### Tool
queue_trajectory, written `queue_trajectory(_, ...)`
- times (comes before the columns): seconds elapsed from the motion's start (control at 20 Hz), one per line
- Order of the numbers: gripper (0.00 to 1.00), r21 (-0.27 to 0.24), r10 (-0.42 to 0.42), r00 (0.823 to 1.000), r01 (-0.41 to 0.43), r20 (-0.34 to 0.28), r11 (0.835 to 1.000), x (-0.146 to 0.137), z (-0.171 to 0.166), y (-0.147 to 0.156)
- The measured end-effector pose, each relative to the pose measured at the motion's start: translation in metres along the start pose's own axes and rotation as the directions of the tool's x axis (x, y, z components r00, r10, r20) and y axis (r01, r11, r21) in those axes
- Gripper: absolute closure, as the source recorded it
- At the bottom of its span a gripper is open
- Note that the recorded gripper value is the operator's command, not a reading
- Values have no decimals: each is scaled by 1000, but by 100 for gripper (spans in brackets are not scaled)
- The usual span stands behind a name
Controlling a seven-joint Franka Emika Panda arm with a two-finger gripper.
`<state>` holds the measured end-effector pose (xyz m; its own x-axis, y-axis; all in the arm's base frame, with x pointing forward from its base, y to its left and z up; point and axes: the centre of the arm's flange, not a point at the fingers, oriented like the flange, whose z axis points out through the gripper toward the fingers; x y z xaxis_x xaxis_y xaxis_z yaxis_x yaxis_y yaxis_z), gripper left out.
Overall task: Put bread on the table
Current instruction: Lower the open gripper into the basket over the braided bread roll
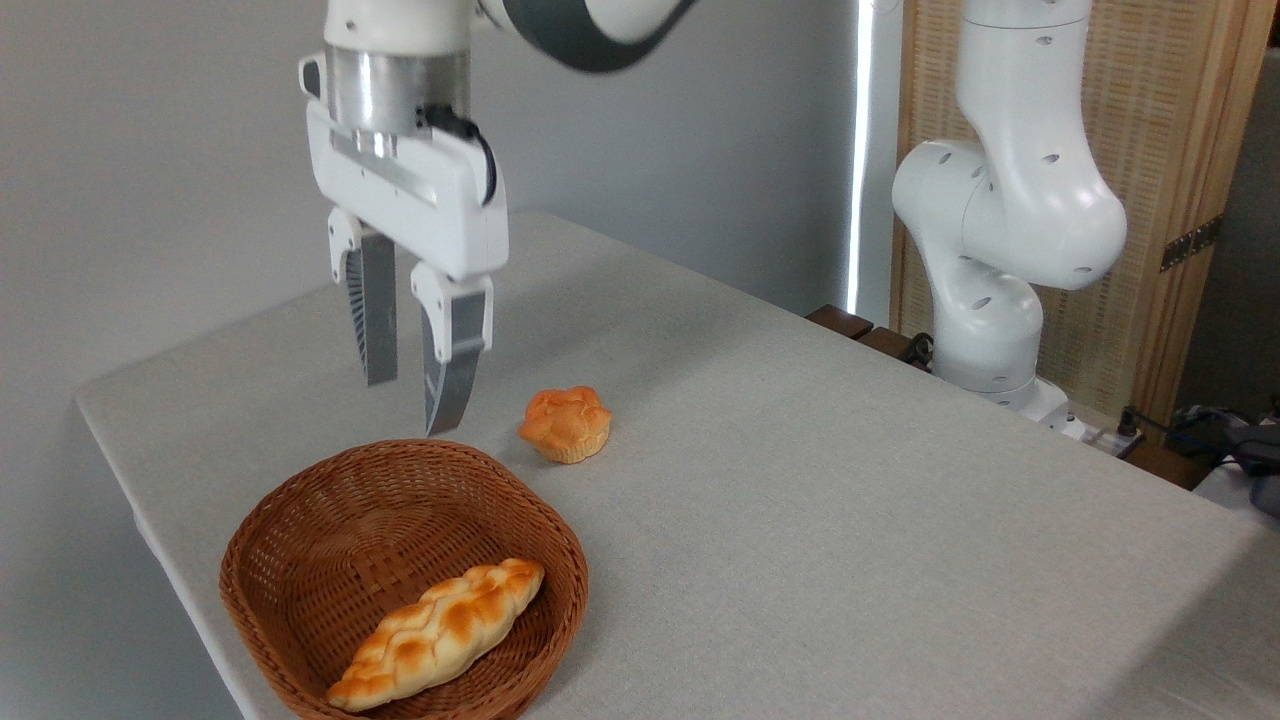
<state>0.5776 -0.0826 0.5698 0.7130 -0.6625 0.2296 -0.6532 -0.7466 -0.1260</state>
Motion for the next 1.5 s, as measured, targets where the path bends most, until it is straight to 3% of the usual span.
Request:
queue_trajectory(0.2, 0, 63, -26, 997, 31, -76, 998, -18, 47, -9)
queue_trajectory(0.3, 0, 77, -53, 995, 59, -83, 995, -33, 61, -19)
queue_trajectory(0.65, 0, 87, -143, 987, 150, -76, 985, -56, 73, -45)
queue_trajectory(1.5, 0, 70, -118, 993, 118, -1, 991, -60, 115, -37)
